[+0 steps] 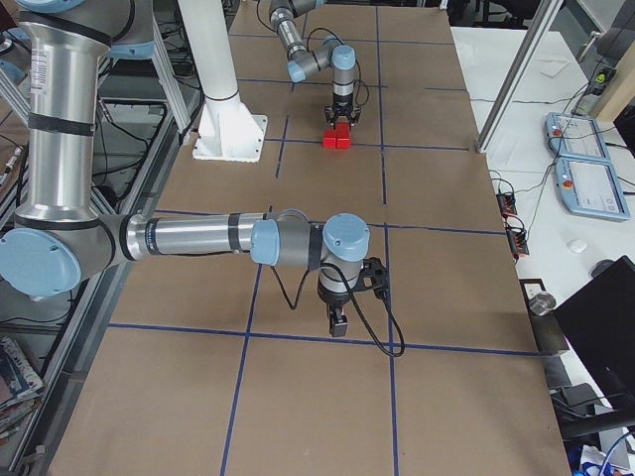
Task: Form red blocks into L shape at center
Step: 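Set the cube beside the farther center cube, on the left arm's side, then open the left gripper and withdraw the left arm from the cubes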
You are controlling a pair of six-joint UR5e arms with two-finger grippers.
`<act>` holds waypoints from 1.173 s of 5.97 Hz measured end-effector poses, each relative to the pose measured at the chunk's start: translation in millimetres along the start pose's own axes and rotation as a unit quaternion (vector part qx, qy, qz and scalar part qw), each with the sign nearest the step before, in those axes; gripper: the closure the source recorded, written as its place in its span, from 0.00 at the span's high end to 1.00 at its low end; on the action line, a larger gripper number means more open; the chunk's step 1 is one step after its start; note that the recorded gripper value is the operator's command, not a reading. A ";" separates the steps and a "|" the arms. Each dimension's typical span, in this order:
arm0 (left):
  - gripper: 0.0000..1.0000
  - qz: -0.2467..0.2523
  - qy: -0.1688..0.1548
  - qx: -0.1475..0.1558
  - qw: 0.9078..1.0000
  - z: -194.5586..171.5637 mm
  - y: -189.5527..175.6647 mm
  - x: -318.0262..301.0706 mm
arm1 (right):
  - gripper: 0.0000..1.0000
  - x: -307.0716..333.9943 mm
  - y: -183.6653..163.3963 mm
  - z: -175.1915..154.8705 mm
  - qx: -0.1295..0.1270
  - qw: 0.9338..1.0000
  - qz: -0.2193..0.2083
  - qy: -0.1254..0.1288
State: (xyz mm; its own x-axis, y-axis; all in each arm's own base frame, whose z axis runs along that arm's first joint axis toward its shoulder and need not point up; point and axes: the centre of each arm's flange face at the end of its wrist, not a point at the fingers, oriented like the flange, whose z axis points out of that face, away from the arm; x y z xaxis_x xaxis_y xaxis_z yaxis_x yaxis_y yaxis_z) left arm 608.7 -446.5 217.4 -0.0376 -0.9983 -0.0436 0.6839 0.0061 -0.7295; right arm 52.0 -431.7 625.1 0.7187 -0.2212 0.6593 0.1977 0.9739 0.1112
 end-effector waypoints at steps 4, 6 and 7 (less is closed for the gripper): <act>1.00 0.073 -0.003 -0.015 0.997 -47.0 -19.6 8.4 | 1.00 -0.7 -1.0 -1.0 0.001 1.000 0.000 0.000; 1.00 0.198 -0.011 -0.024 0.980 -86.9 -66.3 -4.7 | 1.00 -1.0 -1.0 -1.3 0.002 1.000 0.000 0.000; 1.00 0.278 -0.005 -0.020 0.960 -97.7 -100.1 -5.3 | 1.00 -0.9 -0.8 -1.2 0.001 1.000 0.001 0.000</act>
State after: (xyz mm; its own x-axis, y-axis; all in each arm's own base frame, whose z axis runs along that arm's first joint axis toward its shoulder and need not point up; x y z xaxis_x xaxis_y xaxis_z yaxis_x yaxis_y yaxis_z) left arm 469.3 -436.2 224.0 0.3328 -0.8402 -0.4281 0.5672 0.5410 -0.6210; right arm 52.0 -432.3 623.5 0.7194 -0.2196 0.6590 0.1947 0.9744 0.1122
